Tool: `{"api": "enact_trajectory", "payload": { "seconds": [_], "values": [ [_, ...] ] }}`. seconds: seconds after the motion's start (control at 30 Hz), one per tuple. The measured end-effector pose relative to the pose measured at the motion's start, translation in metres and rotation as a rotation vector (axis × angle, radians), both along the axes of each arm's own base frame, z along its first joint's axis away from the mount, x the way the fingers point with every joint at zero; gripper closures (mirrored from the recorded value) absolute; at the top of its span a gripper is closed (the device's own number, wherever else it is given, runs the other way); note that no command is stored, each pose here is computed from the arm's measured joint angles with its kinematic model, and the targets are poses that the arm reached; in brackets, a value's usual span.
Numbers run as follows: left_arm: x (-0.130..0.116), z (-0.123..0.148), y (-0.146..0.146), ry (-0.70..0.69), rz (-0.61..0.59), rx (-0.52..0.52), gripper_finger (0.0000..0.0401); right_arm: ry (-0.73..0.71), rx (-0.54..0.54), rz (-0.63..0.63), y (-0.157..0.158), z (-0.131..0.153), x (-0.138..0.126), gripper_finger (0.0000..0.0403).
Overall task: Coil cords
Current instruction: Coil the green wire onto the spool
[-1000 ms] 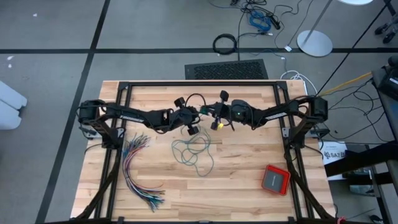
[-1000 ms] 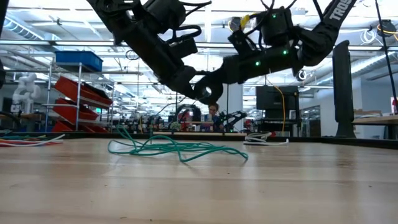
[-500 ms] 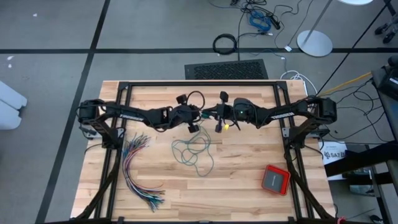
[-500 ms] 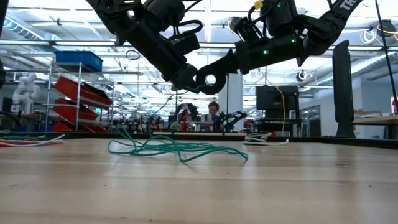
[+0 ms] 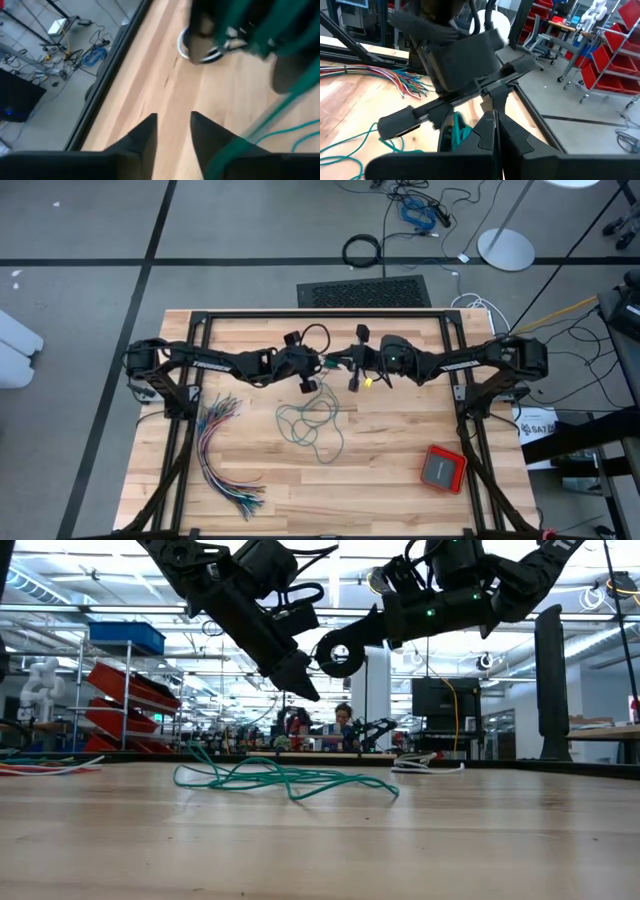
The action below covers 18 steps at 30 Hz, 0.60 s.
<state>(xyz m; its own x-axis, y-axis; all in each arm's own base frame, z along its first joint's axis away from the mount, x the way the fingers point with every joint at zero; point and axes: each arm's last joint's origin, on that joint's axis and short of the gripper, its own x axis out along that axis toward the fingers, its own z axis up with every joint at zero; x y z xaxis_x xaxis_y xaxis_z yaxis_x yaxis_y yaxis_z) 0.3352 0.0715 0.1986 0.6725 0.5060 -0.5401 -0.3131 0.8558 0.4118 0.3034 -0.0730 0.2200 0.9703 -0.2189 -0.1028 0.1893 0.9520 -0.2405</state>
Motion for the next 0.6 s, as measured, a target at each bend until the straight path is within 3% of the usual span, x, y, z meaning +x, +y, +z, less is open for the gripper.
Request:
{"api": "enact_trajectory", "payload": {
  "seconds": [0.17, 0.43, 0.6],
  "values": [
    [-0.005, 0.004, -0.001, 0.046, -0.033, 0.024, 0.0241, 0.008, -0.002, -0.026, -0.005, 0.003, -0.004, 0.0403],
    [-0.029, 0.033, -0.001, 0.037, -0.033, 0.047, 0.0239, -0.010, -0.010, -0.033, -0.014, 0.006, -0.007, 0.0403],
    [-0.050, 0.028, 0.001, 0.037, -0.017, 0.033, 0.0239, -0.066, -0.011, -0.007, -0.019, 0.014, -0.010, 0.0403]
  ]
}}
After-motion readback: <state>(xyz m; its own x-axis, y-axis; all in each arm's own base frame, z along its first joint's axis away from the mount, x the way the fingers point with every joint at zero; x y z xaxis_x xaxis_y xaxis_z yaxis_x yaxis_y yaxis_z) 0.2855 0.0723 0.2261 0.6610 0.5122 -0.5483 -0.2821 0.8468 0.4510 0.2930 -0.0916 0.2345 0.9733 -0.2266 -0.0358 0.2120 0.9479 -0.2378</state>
